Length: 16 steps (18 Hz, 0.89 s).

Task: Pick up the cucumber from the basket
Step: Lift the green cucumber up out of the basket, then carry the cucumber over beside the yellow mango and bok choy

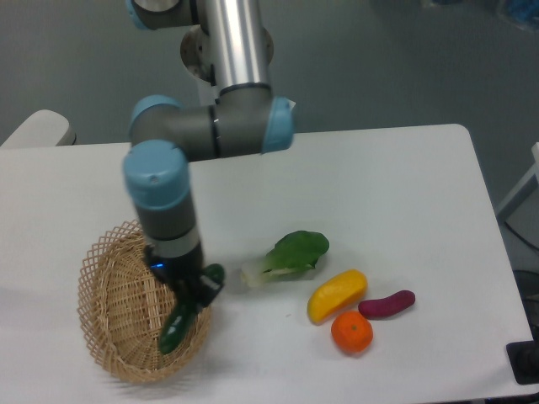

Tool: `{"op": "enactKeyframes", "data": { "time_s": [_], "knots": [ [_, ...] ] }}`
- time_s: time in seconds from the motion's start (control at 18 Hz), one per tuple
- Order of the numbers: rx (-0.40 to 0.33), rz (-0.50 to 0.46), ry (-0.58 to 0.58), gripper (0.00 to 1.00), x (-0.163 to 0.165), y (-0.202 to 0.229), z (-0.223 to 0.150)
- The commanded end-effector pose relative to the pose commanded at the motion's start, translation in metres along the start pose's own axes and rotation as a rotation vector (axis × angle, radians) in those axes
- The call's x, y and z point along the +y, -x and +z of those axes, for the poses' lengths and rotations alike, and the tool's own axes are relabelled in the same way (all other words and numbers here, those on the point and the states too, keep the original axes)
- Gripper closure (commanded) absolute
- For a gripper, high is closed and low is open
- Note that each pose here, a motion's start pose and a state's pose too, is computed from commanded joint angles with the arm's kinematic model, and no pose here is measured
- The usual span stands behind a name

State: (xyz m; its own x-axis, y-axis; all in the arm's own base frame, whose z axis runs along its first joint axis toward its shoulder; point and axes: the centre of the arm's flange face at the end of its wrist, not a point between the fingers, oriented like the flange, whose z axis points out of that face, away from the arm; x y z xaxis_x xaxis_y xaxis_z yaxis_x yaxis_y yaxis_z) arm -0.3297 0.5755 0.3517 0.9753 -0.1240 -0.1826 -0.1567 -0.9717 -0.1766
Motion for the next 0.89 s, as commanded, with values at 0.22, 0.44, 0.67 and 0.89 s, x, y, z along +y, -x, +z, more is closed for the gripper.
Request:
{"op": "enactKeyframes", "data": {
  "time_s": [0.22, 0.44, 0.67, 0.89],
  "knots": [
    [-0.003, 0.071, 0.033, 0.72, 0.056, 0.057, -0.009],
    [-0.006, 0.140, 0.055, 0.72, 0.108, 0.102, -0.014],
    [0.014, 0.229, 0.072, 0.72, 0.149, 0.129, -0.012],
    [0.017, 0.290, 0.083, 0.72, 0.179, 0.149, -0.014]
  ]
}}
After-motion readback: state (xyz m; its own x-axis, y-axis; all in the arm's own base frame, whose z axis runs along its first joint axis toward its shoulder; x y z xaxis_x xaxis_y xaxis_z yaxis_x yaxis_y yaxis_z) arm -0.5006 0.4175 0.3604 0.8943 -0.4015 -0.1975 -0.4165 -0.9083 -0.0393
